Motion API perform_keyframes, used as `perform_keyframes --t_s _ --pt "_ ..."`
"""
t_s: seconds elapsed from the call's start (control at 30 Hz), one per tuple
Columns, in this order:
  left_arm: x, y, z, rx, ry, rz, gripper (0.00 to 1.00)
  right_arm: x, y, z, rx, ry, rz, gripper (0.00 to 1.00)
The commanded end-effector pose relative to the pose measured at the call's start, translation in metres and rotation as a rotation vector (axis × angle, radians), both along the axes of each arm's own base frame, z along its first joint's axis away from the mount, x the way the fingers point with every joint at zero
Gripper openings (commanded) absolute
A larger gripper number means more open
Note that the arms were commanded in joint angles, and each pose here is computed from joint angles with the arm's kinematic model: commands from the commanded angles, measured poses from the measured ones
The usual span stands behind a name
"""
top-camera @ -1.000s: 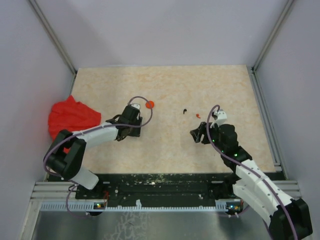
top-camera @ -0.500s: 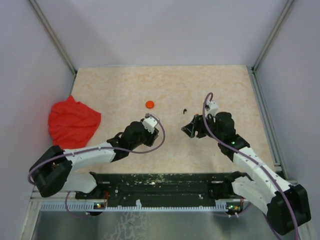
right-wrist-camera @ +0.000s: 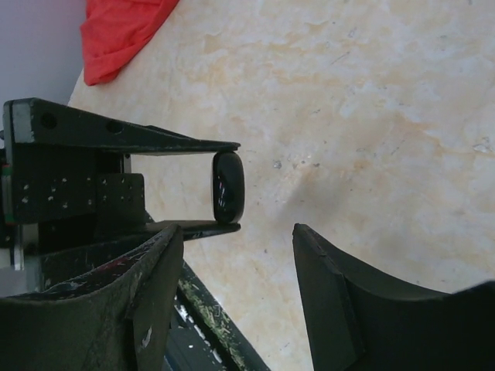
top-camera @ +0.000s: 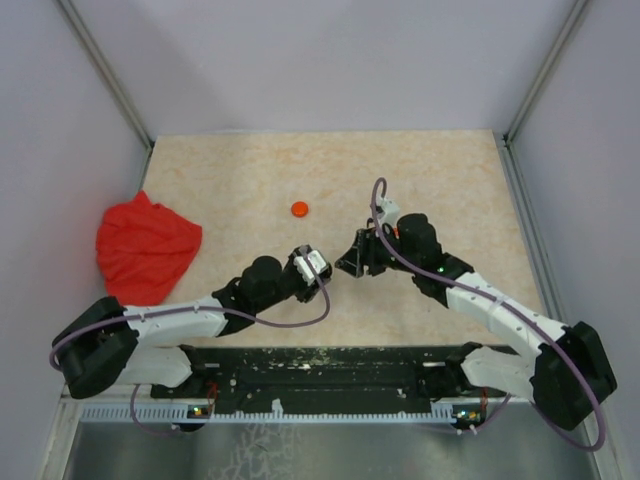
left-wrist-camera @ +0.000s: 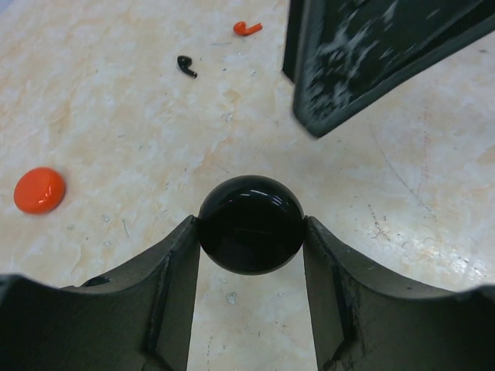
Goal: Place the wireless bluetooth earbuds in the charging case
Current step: Pick up the charging case at the center of the board.
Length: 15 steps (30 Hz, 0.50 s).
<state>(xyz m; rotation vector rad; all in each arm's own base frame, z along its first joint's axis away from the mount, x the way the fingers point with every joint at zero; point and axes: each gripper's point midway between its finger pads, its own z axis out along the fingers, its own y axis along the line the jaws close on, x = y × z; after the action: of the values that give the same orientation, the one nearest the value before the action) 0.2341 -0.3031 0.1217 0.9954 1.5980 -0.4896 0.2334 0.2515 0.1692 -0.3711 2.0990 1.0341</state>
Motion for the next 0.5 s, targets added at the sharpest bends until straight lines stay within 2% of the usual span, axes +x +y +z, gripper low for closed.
perform_keyframes --t_s 0.0,0.23,0.47 --pt "-0.012 -0.013 0.026 -0.075 -0.079 -0.089 0.46 0.009 0.026 0.028 0.044 -0.058 0.036 0.59" --pt "-0.017 -0.015 0.027 -0.083 -0.08 -0.113 0.46 0.01 0.049 0.018 0.002 -0.039 0.074 0.56" --pt "-0.018 -0.016 0.027 -0.097 -0.062 -0.111 0.45 0.008 0.056 0.005 -0.044 -0.005 0.103 0.48"
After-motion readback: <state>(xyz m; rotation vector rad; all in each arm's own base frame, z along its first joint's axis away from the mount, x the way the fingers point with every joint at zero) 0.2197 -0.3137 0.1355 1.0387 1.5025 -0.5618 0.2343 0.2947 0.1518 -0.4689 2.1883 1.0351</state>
